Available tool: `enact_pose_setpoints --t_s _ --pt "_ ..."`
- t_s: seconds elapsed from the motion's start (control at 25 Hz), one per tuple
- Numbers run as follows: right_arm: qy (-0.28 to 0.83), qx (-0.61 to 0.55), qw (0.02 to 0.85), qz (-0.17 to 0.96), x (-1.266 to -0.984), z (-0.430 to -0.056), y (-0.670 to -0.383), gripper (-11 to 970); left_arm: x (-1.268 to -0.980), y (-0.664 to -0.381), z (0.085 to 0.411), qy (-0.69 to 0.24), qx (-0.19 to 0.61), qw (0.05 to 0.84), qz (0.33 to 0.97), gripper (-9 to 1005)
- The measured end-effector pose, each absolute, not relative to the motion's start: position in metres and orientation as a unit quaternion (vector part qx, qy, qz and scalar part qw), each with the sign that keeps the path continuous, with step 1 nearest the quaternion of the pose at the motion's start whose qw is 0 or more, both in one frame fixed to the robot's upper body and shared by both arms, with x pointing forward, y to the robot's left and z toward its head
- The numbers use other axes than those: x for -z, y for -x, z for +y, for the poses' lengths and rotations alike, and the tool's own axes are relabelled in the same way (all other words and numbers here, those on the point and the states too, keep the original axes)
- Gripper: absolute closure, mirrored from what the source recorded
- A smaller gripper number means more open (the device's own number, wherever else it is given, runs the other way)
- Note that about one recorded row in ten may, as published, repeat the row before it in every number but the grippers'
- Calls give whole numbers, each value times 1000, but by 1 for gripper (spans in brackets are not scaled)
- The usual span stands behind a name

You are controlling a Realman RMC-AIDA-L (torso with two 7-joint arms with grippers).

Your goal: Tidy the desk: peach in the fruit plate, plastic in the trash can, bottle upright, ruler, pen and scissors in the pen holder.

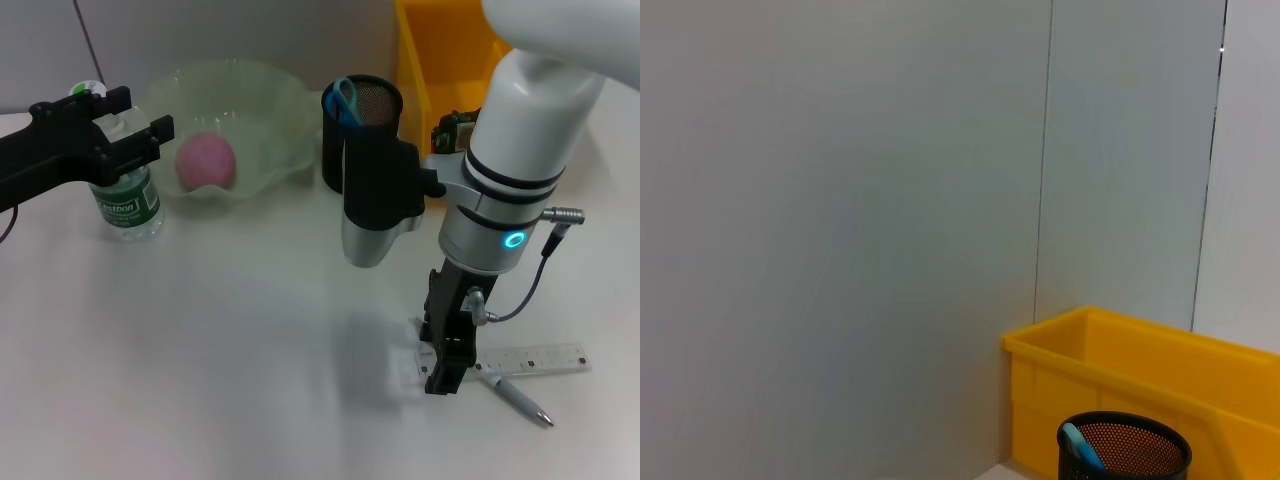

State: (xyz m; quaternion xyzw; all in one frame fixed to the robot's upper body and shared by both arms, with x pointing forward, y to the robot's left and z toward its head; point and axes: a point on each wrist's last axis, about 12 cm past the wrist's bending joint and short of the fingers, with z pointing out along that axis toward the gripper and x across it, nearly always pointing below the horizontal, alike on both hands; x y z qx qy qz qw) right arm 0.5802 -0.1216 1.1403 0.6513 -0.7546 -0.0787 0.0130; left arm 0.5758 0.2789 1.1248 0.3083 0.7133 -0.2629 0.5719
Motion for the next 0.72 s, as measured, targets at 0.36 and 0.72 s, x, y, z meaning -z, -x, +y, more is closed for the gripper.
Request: enact_pose_setpoints --t_s 0.36,0.72 --pt "-659 66 12 -749 -1135 -120 -580 306 -1125 -577 277 -312 263 571 713 333" --pt "-663 61 9 -746 -1133 -119 -580 305 -1125 -578 277 -313 263 570 712 333"
